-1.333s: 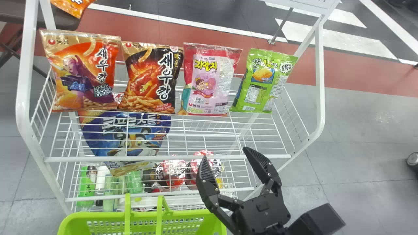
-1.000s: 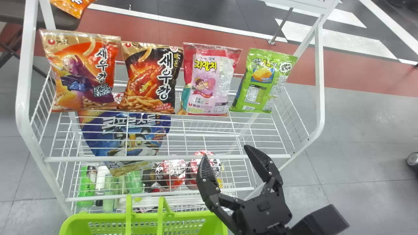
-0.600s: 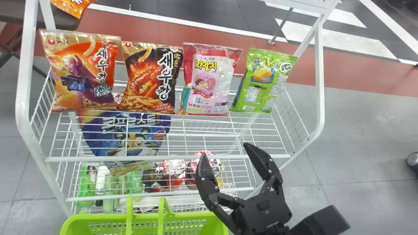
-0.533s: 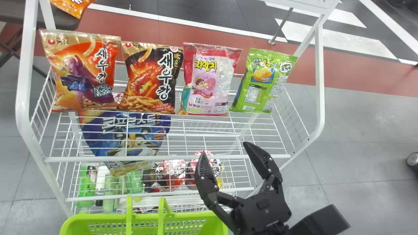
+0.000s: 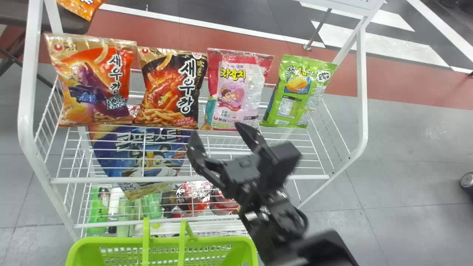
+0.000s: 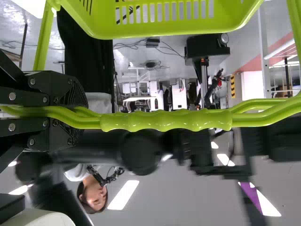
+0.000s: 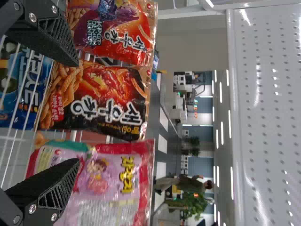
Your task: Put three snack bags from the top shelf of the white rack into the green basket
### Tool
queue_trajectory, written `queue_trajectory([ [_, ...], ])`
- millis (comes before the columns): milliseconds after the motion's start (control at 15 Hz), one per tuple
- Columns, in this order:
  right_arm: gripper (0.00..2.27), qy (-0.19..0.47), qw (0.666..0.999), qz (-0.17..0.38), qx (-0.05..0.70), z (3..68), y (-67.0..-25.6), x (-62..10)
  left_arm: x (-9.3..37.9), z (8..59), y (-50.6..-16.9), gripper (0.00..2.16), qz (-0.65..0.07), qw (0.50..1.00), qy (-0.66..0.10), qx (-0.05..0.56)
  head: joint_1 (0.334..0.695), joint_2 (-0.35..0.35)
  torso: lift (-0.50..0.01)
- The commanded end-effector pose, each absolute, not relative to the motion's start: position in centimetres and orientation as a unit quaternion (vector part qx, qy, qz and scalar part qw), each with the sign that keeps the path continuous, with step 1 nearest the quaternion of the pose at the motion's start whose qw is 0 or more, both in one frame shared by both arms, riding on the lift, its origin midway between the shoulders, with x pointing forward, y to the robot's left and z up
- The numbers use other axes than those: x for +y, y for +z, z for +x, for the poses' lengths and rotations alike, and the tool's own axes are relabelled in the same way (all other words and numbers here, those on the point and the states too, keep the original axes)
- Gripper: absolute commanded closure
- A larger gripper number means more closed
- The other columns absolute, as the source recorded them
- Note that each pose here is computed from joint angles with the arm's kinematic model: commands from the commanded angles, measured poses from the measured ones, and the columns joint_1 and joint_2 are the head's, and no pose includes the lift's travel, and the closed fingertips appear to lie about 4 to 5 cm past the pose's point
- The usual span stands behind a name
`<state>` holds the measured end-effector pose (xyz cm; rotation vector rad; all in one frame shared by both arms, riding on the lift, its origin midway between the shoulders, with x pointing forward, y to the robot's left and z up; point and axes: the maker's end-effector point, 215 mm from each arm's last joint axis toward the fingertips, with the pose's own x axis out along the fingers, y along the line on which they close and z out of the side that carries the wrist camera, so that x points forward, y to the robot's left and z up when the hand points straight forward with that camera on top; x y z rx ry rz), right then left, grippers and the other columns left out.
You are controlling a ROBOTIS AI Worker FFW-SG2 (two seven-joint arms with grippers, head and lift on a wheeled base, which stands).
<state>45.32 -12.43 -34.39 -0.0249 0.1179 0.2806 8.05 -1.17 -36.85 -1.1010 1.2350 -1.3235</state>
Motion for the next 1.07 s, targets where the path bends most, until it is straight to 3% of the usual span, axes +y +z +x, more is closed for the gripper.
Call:
queue_trajectory([
  [0, 0.09, 0.158, 0.985, -0.016, 0.067, 50.1, -35.8, -9.7, -0.9, 8.3, -37.0, 2.15, -0.45, 0.49, -0.544, 0.511, 0.695, -0.309, 0.0],
  [333, 0.1, 0.182, 0.98, -0.008, 0.077, 56.4, -36.5, -5.3, -0.1, 9.0, -37.4, 2.15, -0.451, 0.499, -0.537, 0.51, 0.695, -0.145, 0.0],
  [600, 0.11, 0.182, 0.977, -0.031, 0.105, 59.1, -38.2, -5.2, 0.0, 9.5, -37.7, 2.15, -0.454, 0.498, -0.536, 0.509, 0.695, -0.092, 0.0],
  [667, 0.26, 0.18, 0.976, -0.036, 0.12, 59.6, -38.9, -5.4, 0.0, 9.7, -37.6, 2.15, -0.452, 0.499, -0.537, 0.508, 0.695, -0.088, 0.0],
  [733, 0.62, 0.177, 0.974, -0.041, 0.136, 59.9, -39.6, -5.8, 0.0, 9.8, -37.6, 2.14, -0.452, 0.499, -0.538, 0.507, 0.695, -0.088, 0.0],
  [800, 1.39, 0.177, 0.971, -0.041, 0.153, 59.8, -40.5, -6.1, 0.0, 9.9, -37.5, 2.15, -0.451, 0.499, -0.539, 0.506, 0.695, -0.089, 0.0],
  [867, 2.03, 0.183, 0.968, -0.036, 0.167, 59.0, -41.6, -6.0, 0.0, 10.0, -37.4, 2.14, -0.451, 0.5, -0.54, 0.505, 0.695, -0.094, 0.0],
  [1000, 2.11, 0.197, 0.967, -0.032, 0.156, 57.5, -40.9, -5.2, 0.0, 10.0, -37.3, 2.15, -0.451, 0.5, -0.541, 0.504, 0.695, -0.097, 0.0],
])
